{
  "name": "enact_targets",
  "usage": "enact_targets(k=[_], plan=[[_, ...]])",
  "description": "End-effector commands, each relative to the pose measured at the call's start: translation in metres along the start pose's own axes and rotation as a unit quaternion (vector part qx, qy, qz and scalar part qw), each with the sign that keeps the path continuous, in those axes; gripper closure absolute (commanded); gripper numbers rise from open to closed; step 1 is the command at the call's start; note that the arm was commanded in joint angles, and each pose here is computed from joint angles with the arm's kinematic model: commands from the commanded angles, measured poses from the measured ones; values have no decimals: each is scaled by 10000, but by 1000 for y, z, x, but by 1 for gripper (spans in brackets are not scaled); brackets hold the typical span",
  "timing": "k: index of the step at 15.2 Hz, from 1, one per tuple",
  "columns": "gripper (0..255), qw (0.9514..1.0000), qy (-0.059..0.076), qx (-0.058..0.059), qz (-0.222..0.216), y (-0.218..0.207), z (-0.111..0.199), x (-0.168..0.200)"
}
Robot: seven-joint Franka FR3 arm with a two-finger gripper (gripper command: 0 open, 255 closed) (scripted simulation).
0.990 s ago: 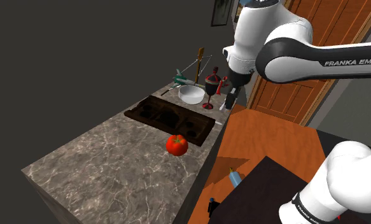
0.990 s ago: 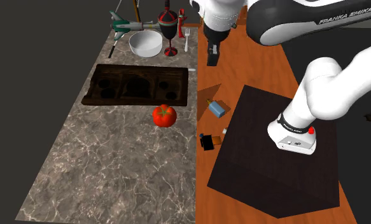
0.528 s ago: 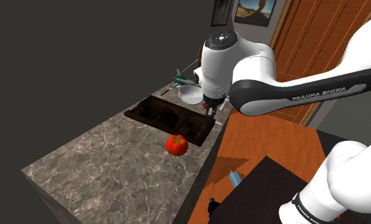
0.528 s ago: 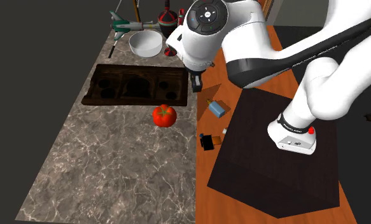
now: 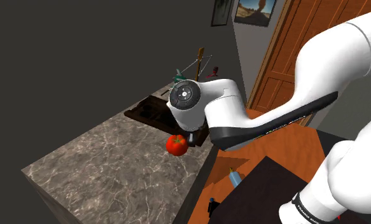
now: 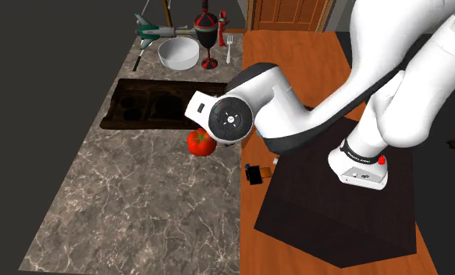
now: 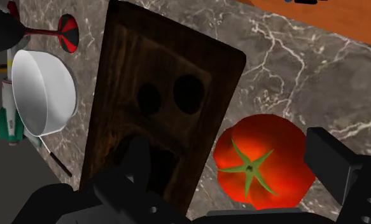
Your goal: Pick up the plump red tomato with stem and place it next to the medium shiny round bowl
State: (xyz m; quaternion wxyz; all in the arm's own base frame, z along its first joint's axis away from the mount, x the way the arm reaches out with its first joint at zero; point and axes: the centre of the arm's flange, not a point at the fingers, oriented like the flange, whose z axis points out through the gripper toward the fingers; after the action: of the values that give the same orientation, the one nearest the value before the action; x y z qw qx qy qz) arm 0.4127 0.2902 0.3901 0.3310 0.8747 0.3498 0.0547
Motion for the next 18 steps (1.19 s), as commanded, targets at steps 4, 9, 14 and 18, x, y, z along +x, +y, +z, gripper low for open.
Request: enact_targets(k=[4, 9, 14, 18], plan=[[0, 9965, 55, -538, -634, -64, 25, 38], [0, 9900, 83, -905, -1074, -108, 53, 60], [0, 9900, 83, -905, -1074, -103, 79, 60], [0, 9900, 83, -905, -1074, -101, 87, 61]])
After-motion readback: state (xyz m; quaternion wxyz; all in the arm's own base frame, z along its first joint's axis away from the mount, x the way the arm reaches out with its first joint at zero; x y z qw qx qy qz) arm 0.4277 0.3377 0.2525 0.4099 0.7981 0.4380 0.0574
